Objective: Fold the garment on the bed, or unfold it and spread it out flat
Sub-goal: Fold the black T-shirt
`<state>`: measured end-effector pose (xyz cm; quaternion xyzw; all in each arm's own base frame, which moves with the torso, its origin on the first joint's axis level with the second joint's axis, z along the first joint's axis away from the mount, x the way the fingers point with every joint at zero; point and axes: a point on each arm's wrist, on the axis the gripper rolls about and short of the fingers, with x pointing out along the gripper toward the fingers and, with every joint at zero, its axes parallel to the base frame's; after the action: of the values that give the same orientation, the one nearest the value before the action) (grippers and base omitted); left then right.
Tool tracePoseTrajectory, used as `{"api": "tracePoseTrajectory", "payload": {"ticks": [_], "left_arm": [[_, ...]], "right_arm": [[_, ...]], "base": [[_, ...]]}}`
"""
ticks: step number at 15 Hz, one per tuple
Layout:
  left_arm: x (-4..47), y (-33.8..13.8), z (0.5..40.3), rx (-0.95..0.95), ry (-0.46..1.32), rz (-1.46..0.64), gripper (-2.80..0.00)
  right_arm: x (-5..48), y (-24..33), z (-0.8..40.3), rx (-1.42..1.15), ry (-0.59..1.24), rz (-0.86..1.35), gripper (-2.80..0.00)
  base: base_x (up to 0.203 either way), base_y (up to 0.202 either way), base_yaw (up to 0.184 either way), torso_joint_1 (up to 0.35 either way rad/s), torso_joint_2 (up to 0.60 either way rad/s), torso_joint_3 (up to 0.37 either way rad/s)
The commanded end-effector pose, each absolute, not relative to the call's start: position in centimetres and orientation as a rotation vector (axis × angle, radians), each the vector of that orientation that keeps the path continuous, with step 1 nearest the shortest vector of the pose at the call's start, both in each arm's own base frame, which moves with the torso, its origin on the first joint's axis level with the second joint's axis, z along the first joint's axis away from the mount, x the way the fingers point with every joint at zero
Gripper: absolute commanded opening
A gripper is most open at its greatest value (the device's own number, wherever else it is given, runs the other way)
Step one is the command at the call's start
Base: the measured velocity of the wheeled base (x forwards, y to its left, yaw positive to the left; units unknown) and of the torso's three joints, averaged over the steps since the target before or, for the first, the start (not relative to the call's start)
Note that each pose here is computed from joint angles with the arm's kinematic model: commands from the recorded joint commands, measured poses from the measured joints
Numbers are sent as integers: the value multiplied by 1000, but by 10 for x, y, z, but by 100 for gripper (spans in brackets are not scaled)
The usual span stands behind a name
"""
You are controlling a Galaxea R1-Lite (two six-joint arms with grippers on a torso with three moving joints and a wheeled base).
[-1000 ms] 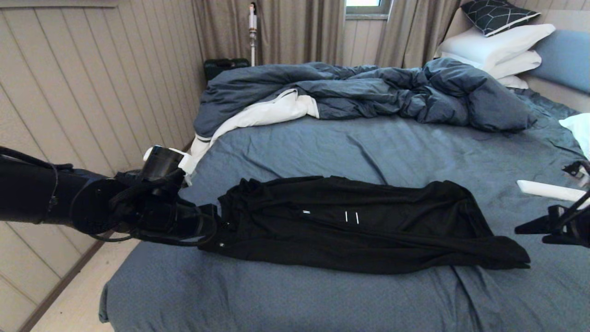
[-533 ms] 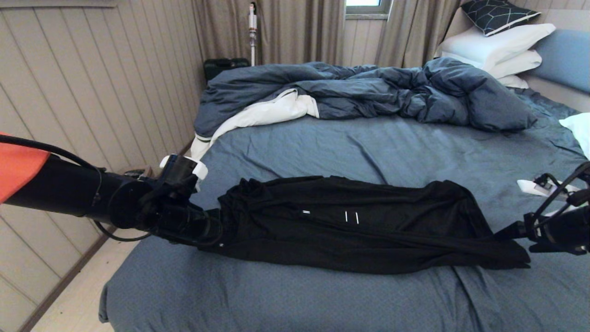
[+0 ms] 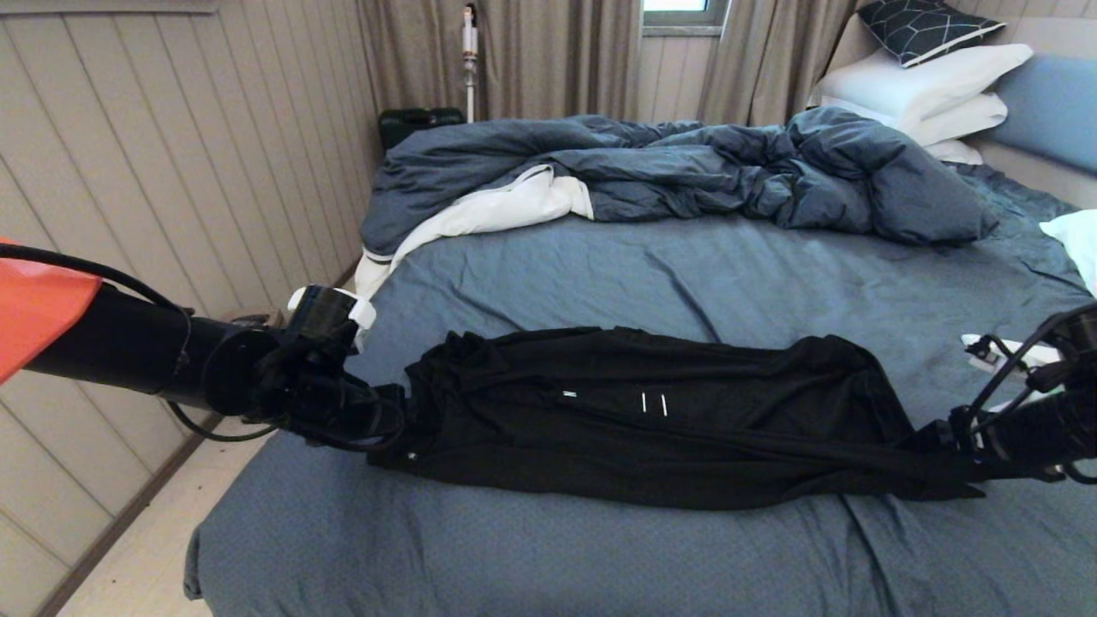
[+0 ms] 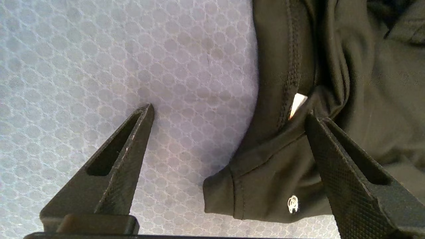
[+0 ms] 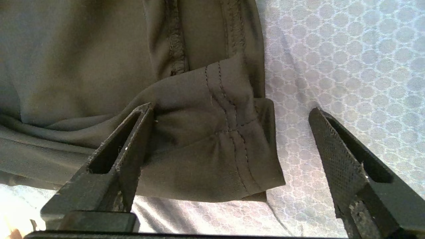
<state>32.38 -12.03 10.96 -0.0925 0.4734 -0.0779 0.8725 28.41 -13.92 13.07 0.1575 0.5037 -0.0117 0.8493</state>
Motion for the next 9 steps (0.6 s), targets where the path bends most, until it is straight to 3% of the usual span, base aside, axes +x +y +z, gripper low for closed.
{"api": "tracePoseTrajectory", "payload": {"ticks": [1, 8, 9], "left_arm": [[320, -127, 104, -181, 1014, -176, 0], [319, -137, 90, -170, 1058, -192, 0], [317, -139, 89, -166, 1061, -196, 0]], "right_arm": [[287, -140, 128, 334, 1069, -19, 0], [295, -133, 123, 319, 1087, 5, 0], [295, -132, 122, 321, 1091, 6, -70]], "base": [[0, 0, 0, 0, 0, 0], [0, 0, 0, 0, 0, 0], [0, 0, 0, 0, 0, 0]]}}
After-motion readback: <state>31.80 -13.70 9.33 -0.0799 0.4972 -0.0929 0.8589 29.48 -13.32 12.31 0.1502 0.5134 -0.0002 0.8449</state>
